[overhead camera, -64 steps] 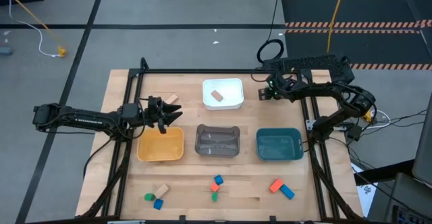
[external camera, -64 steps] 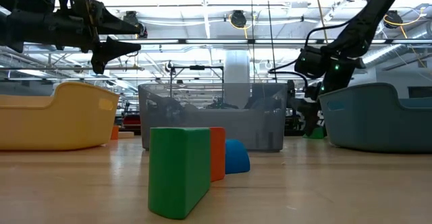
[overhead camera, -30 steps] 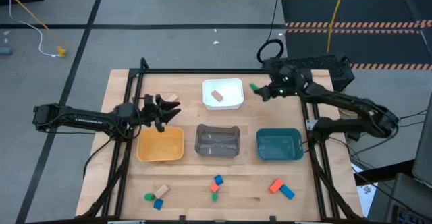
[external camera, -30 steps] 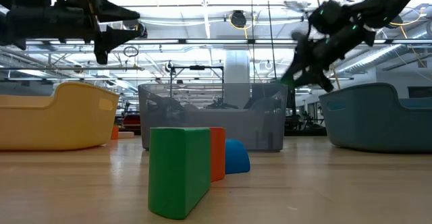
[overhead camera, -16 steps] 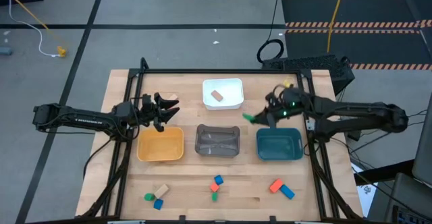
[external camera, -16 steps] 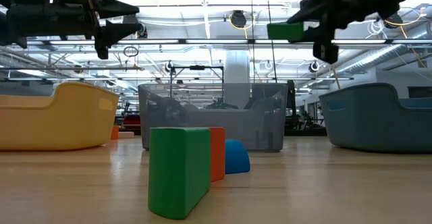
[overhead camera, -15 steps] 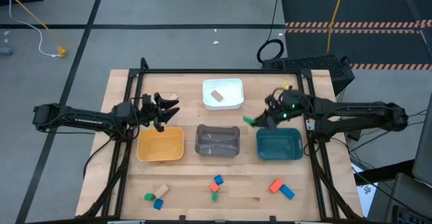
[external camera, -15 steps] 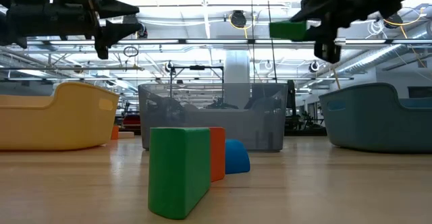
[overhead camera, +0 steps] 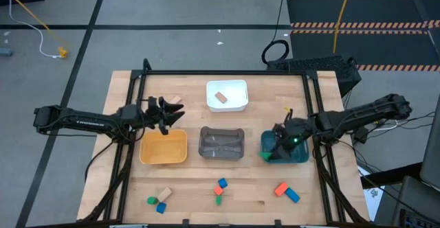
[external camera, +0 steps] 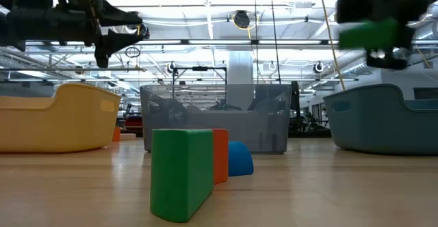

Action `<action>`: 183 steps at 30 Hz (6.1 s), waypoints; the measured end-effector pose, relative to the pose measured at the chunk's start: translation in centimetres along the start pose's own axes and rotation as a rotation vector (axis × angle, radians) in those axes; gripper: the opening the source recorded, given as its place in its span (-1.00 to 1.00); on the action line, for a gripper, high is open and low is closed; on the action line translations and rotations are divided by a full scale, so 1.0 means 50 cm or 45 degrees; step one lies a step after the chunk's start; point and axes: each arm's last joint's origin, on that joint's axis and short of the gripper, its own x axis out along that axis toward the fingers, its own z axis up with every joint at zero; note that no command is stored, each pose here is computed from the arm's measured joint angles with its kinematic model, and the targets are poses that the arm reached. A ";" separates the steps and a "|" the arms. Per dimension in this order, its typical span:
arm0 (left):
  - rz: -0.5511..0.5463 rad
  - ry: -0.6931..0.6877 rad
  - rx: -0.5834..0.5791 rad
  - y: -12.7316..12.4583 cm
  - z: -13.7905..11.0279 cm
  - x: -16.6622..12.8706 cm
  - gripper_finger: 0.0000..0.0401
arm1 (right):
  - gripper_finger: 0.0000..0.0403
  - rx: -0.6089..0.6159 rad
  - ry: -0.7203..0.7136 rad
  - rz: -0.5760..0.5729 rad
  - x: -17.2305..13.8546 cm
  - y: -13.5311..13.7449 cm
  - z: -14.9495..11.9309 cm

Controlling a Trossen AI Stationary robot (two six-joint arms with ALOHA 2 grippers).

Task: Sort & place blocks by color
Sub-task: Put the top green triangular block into the dark blue bin, then put the top orange flat square block into the yellow bin

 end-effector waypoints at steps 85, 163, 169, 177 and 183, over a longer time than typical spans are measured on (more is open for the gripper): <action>1.091 0.997 -0.475 0.140 0.060 0.102 0.00 | -0.08 -0.513 -0.615 -0.404 -0.061 -0.107 0.076; 0.344 1.811 0.964 0.175 -0.014 0.123 -0.97 | -0.08 -0.824 -0.699 -0.587 -0.069 -0.104 0.088; 0.342 1.810 0.958 0.174 -0.014 0.123 -0.98 | -0.08 -0.824 -0.699 -0.587 -0.069 -0.104 0.088; 0.421 1.738 0.690 0.171 -0.017 0.124 -0.87 | -0.08 -0.824 -0.699 -0.587 -0.069 -0.104 0.088; 0.548 1.684 0.542 0.171 -0.017 0.126 -0.70 | -0.08 -0.830 -0.698 -0.588 -0.069 -0.104 0.088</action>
